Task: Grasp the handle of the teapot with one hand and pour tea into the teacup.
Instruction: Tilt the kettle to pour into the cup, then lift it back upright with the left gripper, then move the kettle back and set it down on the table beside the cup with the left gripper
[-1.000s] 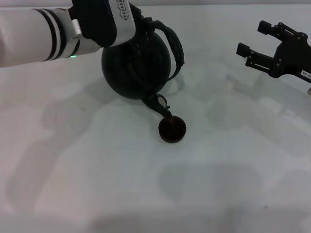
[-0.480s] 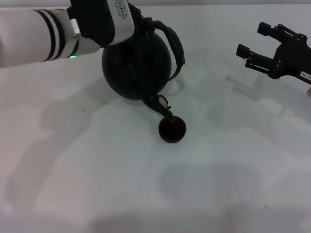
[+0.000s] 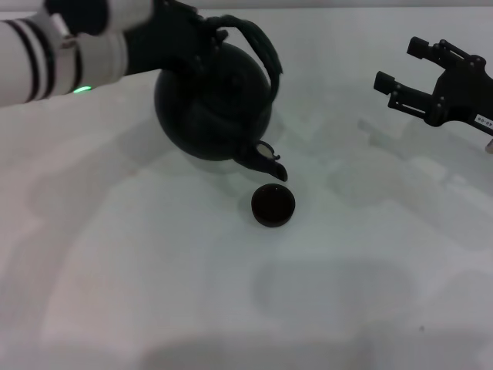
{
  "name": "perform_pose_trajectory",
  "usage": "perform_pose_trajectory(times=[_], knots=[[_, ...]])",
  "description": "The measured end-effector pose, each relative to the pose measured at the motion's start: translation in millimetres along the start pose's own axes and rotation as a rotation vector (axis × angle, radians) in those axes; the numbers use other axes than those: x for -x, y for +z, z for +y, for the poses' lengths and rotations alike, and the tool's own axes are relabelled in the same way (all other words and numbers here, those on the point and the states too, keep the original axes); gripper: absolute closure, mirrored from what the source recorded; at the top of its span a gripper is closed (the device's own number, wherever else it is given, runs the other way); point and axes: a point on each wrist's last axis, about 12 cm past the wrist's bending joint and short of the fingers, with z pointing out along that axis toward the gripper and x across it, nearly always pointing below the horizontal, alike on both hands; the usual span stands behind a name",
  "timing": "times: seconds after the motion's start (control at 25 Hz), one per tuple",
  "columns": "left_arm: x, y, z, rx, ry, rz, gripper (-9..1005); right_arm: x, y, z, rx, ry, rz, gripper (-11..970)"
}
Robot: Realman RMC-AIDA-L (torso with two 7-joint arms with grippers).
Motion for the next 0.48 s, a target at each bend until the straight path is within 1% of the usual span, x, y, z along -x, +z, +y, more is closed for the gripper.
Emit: perform_pose_trajectory(times=[0.12,0.16,0.2,0.24,0.36,0.4,0.48], knots=[[-9,-13,9.2,0.003,-0.101,-0.046,887,0,0,-0.1,0.000,0.003,0.000,91],[-17,-23,13.6,-0.007,-0.160,-0.091,887,0,0,-0.1,0.001,0.004,0.000,91],[-17,-23,13.6,-0.007,-0.160,-0.091,887,0,0,-0.1,0.001,0.005,0.000,91],[-23,-28,16.1,-0.008,-0.189,-0.117,887,0,0,-0.1,0.001,0.007,0.000,91],[-38,-38,17.7,-0.007,-0.236,-0.148,887,0,0,0.0,0.001,0.010,-0.001,91],[-38,-38,17.7,-0.007,-0.236,-0.148,887,0,0,0.1,0.002,0.010,-0.001,91],[-55,-45,15.5,-0.005,-0.278,-0.173,887,1,0,0.3,0.004,0.012,-0.003,91]])
